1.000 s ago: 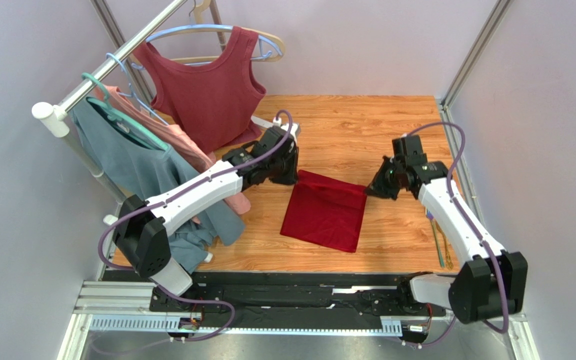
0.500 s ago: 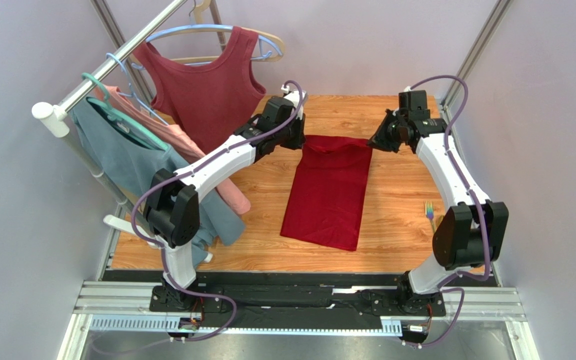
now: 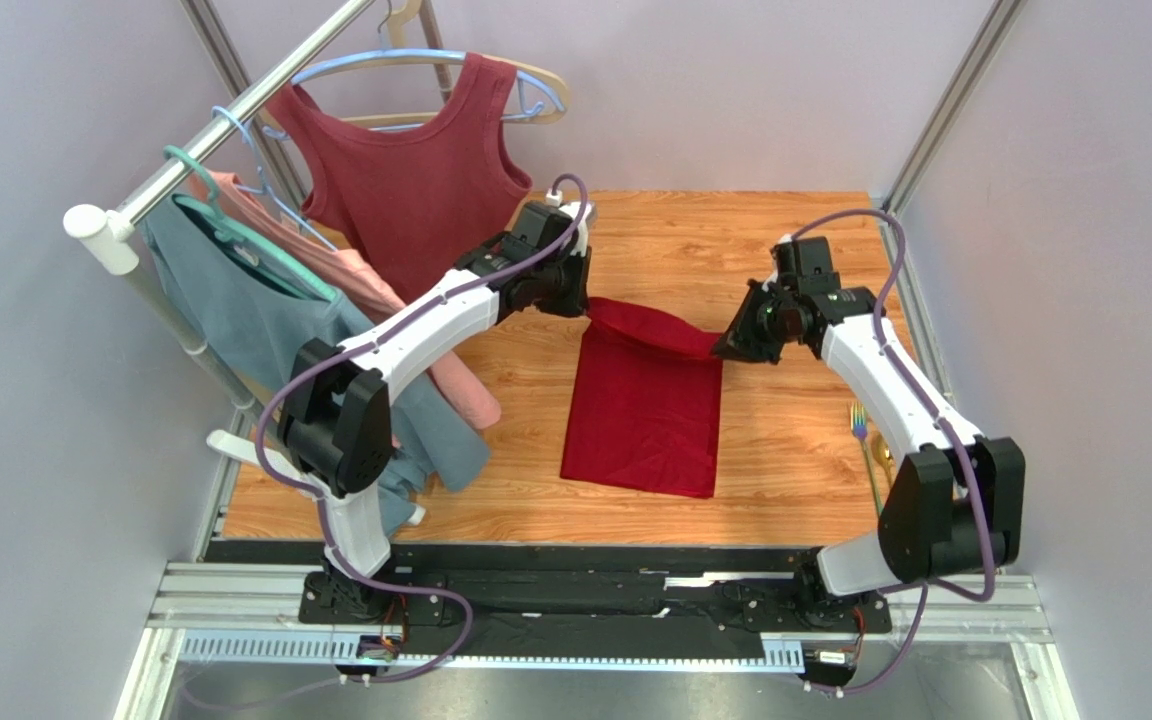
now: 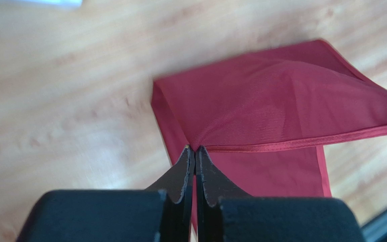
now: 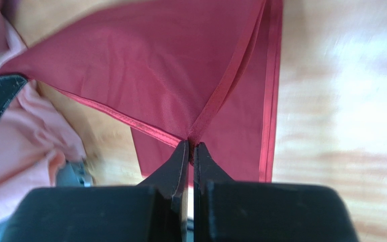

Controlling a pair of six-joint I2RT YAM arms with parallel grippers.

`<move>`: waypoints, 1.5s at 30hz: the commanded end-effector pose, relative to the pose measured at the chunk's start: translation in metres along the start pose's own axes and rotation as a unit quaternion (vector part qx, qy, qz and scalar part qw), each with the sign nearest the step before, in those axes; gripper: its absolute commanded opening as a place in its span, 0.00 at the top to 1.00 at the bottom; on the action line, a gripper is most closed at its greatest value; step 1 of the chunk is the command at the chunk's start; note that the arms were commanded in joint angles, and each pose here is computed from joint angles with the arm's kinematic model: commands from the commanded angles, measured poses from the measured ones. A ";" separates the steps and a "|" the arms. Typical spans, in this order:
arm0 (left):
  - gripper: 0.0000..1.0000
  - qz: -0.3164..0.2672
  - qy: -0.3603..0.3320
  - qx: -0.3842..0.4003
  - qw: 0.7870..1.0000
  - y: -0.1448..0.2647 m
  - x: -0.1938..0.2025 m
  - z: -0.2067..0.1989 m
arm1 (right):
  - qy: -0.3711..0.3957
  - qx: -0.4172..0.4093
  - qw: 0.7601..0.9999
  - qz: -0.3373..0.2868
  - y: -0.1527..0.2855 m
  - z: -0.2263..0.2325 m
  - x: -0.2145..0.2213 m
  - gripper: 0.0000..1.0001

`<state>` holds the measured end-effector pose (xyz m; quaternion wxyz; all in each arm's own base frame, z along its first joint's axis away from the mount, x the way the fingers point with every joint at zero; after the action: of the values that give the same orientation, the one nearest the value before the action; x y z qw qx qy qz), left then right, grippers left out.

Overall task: Fold the napkin into a case and place the utensils inside
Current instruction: Fold the rectangle-folded napkin at the center of the board.

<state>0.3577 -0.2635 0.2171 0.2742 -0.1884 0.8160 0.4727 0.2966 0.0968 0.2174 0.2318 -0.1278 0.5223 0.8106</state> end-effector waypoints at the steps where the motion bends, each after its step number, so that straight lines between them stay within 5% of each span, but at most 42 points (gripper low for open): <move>1: 1.00 0.056 0.055 0.026 0.997 0.044 0.032 -0.001 | -0.001 -0.026 1.000 0.004 0.015 0.010 0.027 1.00; 16: 1.00 0.200 0.119 0.051 0.971 0.057 0.169 0.005 | -0.021 0.012 0.995 0.095 -0.010 -0.032 0.125 1.00; 45: 1.00 0.244 0.128 0.052 0.960 0.055 0.204 0.010 | -0.053 0.024 0.986 0.153 -0.007 -0.048 0.174 1.00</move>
<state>0.1721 -0.2388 0.1235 0.0534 -0.0223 0.8886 0.4550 0.1591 0.0966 0.1101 0.1364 -0.0090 0.5469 0.8260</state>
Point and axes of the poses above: each gripper's point midway between its finger pads, its own y axis back along the fingers, its own z axis along the line the jaws close on, x = y × z, the point moved 8 cm from there along y, back along the fingers, and after that the axes turned 12 degrees about y, right-handed, at the moved point
